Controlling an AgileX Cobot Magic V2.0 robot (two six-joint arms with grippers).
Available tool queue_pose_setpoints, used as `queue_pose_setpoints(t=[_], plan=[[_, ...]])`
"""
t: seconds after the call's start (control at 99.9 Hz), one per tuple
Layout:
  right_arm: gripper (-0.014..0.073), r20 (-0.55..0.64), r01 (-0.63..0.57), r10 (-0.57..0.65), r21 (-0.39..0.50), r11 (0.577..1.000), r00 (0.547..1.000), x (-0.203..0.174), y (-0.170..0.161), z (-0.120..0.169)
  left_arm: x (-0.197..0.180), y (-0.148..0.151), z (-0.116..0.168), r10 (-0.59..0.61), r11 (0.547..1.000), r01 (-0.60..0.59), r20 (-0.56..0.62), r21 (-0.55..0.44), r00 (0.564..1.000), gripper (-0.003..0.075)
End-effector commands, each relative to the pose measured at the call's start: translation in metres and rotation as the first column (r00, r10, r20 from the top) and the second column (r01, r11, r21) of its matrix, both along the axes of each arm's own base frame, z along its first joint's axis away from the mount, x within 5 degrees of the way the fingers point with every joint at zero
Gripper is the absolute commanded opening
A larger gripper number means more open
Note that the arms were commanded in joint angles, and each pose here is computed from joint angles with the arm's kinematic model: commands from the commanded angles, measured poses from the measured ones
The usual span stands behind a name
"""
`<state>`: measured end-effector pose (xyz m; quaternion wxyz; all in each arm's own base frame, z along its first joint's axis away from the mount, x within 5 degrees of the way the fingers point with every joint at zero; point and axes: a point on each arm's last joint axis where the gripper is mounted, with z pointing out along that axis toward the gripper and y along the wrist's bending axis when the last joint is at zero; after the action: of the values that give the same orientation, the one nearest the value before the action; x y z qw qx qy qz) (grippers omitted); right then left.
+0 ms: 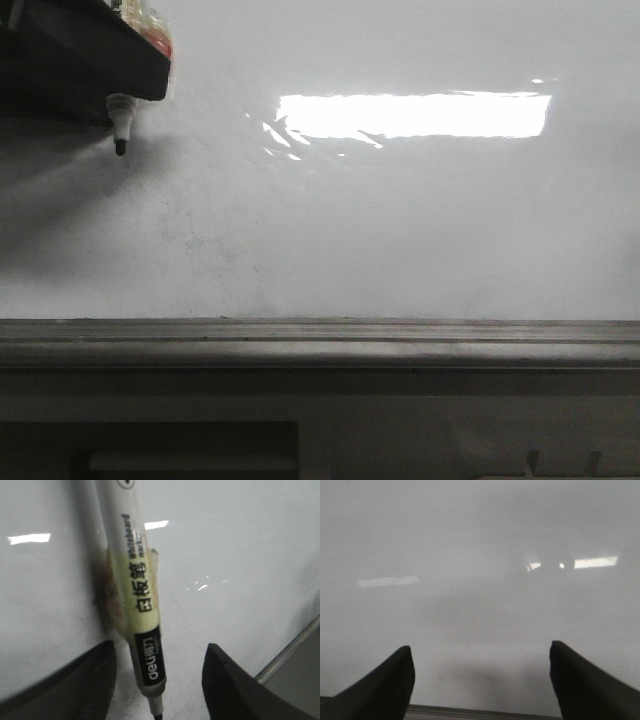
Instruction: Write number 6 on whiteboard
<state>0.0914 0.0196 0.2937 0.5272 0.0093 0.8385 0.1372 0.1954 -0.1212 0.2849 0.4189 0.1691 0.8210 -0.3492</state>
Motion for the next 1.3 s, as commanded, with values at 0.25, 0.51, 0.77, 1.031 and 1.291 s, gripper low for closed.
queue_pose_setpoints(t=[0.25,0.51,0.77,1.031,1.291], plan=[[0.0510,0.085,0.029,-0.030,0.014,0.999,0.996,0.004,-0.002,0.016,0.003,-0.003,0.012,-0.014,1.000,0.014,0.061,-0.006,0.998,-0.0020],[0.0509,0.071,-0.150,0.146,0.057,0.987,0.987,0.005,0.014,0.019,-0.019,-0.002,0.025,-0.191,0.979,0.176,0.157,0.107,0.969,-0.0020],[0.0509,-0.039,-0.539,0.559,0.219,0.813,0.828,0.036,0.052,0.039,-0.050,-0.018,0.023,-0.458,0.869,0.399,0.171,0.294,0.872,-0.0020],[0.0509,-0.130,-0.732,0.782,0.284,0.619,0.610,0.077,0.090,0.065,-0.064,-0.035,0.019,-0.533,0.810,0.432,0.190,0.398,0.825,-0.0020],[0.0509,-0.163,-0.824,0.874,0.289,0.487,0.459,0.100,0.139,0.071,-0.065,-0.037,0.019,-0.540,0.804,0.428,0.207,0.413,0.816,-0.0020]])
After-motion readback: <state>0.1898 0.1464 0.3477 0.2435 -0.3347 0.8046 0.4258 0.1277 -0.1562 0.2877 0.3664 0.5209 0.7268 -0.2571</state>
